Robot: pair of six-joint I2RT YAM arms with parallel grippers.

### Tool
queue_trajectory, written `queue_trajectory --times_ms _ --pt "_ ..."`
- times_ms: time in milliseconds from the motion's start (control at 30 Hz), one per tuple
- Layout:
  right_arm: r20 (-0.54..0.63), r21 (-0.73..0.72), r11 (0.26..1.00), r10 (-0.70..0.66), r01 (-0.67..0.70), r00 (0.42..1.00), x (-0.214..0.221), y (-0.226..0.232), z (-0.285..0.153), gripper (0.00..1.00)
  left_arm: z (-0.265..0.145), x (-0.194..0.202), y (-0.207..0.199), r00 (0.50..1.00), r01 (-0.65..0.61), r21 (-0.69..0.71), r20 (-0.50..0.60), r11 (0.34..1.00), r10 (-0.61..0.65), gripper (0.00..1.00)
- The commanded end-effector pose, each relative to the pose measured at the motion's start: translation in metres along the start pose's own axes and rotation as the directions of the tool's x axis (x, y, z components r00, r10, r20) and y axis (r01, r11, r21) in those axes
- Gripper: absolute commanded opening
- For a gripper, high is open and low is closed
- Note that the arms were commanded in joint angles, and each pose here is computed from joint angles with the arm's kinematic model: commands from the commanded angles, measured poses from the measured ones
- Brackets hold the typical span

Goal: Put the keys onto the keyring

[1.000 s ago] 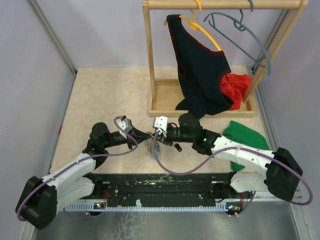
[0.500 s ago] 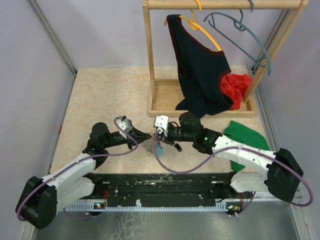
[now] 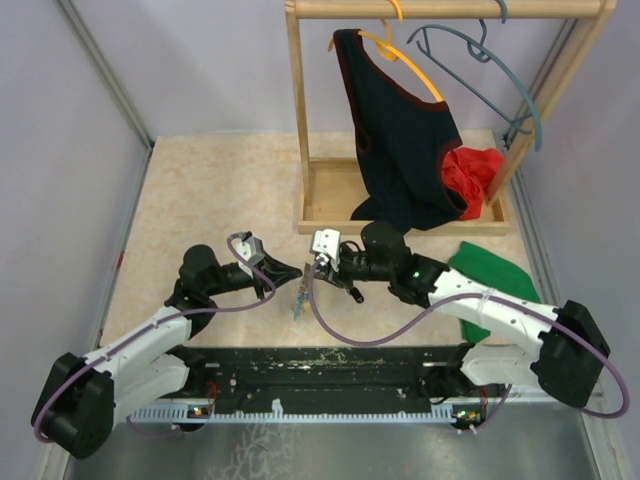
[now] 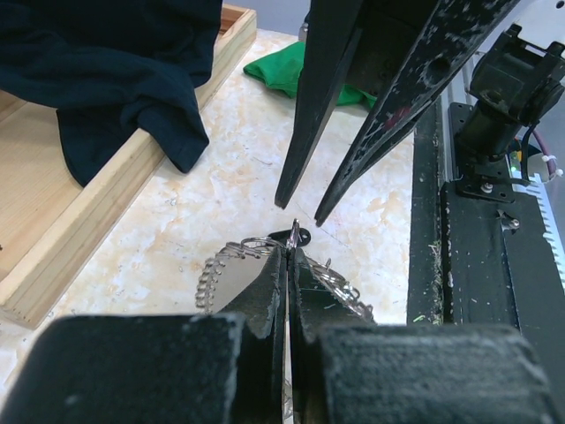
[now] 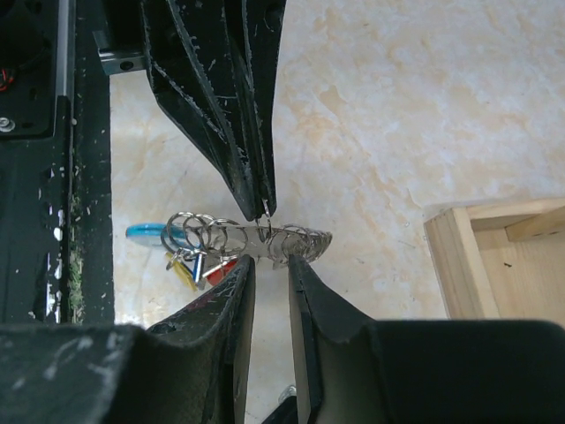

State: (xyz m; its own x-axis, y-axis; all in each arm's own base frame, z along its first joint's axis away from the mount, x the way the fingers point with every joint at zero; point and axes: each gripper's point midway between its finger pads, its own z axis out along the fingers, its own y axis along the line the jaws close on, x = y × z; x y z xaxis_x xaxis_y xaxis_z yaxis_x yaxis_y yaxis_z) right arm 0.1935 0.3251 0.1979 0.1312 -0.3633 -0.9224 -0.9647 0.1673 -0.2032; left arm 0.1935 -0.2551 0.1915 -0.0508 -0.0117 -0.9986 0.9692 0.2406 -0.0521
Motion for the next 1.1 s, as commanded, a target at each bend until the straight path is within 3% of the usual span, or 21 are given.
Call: queue_trajectory --times_ms 0,733,1067 --pt "0.032 -0.024 0.999 -0.037 0.037 0.999 -0.021 -0.007 0.007 0.22 0.003 -0.016 -0.003 0.998 -0.057 0.029 0.043 0.998 0.056 0.01" --pt "0.057 -0.076 0.997 -0.023 0.027 0.998 -0.028 -0.003 0.017 0.12 0.004 -0.016 -0.004 0.998 -0.049 0.043 0.042 0.998 0.047 0.01" --pt "0.053 -0.076 0.997 -0.021 0.025 0.998 -0.027 -0.003 0.019 0.01 0.003 -0.016 -0.006 0.998 -0.047 0.046 0.045 0.998 0.045 0.01"
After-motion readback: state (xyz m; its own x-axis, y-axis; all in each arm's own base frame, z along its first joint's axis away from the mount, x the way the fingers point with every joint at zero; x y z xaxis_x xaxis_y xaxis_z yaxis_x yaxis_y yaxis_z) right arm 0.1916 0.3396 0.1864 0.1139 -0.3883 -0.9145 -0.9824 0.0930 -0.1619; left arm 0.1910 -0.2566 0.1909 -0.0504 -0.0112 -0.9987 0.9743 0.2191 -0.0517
